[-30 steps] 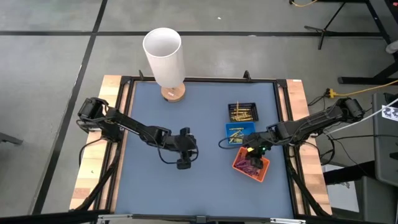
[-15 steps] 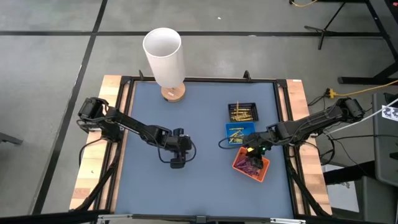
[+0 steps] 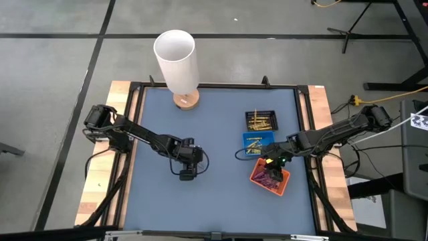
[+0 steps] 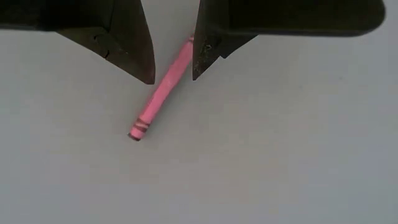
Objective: Sort crayons
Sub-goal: Put the purple crayon into the orange bin
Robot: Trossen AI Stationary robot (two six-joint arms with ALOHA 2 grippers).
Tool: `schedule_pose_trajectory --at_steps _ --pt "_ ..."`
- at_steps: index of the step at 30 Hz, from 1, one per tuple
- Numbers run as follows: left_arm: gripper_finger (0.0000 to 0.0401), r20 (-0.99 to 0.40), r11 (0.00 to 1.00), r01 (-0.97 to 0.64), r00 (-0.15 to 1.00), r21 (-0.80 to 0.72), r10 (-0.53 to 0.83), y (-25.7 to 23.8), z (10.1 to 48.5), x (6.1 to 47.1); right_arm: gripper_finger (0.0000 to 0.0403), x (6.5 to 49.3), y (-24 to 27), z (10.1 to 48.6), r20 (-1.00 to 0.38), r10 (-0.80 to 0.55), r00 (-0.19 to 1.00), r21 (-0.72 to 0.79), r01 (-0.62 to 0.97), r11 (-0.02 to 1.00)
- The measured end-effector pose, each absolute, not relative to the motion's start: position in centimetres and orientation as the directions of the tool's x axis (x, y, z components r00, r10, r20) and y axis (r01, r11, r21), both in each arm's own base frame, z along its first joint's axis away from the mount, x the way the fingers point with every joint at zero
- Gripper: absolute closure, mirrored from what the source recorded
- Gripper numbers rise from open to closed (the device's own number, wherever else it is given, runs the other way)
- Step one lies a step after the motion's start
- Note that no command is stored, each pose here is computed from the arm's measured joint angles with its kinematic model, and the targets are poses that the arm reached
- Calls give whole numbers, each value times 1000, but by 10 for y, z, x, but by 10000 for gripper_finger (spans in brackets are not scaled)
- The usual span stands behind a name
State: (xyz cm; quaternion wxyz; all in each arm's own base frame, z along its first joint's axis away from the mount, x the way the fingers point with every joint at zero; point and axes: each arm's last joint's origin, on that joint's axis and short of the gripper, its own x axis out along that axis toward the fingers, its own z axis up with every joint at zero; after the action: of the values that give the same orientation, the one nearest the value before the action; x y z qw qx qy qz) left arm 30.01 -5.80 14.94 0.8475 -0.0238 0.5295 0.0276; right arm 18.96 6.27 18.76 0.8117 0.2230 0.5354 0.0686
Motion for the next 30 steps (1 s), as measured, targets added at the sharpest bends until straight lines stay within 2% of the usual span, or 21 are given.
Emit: schedule_pose_trajectory --at_steps 15,30 --pt "310 -903 998 -44 429 -40 -18 -51 149 301 267 190 63 188 -839 350 417 434 123 893" --pt "310 -927 997 -60 373 -57 -30 -49 130 286 267 190 63 188 -838 350 418 434 122 893"
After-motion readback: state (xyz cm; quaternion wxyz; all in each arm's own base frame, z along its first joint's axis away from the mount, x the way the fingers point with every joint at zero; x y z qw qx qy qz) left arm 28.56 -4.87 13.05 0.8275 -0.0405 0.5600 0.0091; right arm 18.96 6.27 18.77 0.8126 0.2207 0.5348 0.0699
